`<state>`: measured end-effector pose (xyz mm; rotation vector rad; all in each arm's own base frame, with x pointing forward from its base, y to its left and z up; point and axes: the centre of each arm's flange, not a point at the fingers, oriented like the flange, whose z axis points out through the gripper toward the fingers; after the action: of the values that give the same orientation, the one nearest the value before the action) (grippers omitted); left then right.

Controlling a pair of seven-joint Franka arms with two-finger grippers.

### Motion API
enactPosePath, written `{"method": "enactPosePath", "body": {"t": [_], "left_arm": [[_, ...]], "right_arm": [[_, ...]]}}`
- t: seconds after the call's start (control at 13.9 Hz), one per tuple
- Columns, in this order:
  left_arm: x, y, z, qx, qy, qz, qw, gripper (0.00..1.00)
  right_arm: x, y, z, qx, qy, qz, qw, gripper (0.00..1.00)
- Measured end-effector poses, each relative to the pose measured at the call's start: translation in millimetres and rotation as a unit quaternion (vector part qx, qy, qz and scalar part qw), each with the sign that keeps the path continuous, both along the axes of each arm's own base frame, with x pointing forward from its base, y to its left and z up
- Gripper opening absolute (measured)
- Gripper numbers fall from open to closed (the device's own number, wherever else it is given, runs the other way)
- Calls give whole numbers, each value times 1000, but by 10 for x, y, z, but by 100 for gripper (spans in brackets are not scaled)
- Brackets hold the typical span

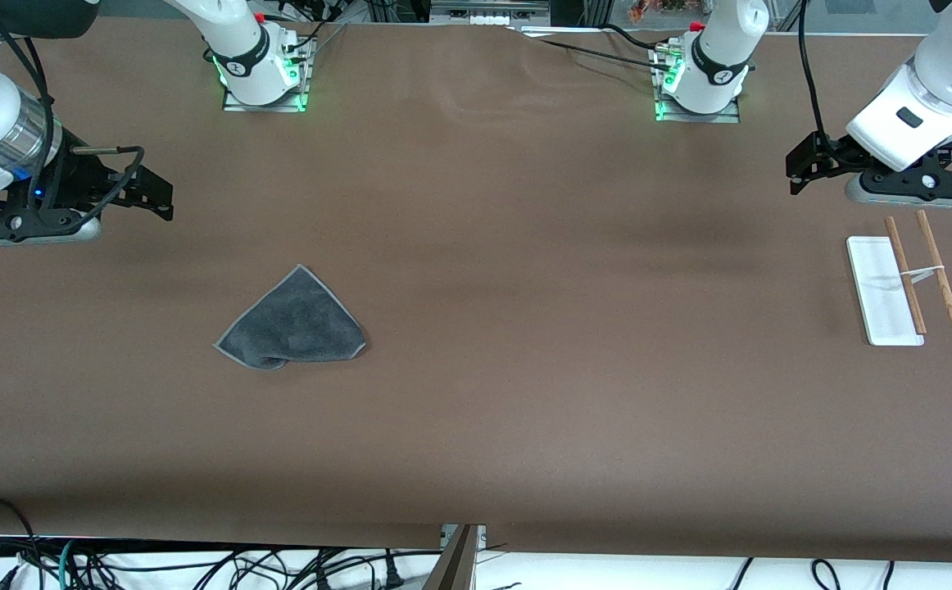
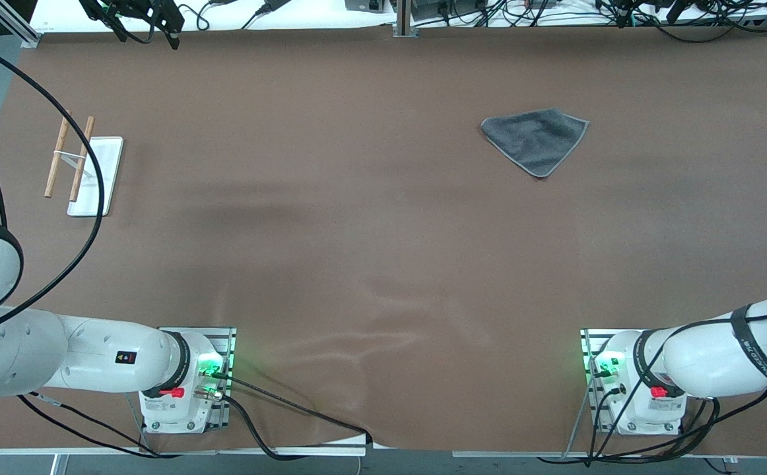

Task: Pass towel and hang on rack

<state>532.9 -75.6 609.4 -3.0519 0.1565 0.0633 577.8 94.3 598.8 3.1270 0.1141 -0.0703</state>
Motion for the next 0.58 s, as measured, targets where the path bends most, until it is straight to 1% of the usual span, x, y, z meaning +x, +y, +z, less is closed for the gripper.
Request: {"method": "enactPosePath", "body": {"t": [0.58], "left_arm": [[-1, 0, -1, 0, 0, 0, 1000, 100]], "right_arm": [[24, -66, -19, -1, 0, -8, 1000, 100]]}}
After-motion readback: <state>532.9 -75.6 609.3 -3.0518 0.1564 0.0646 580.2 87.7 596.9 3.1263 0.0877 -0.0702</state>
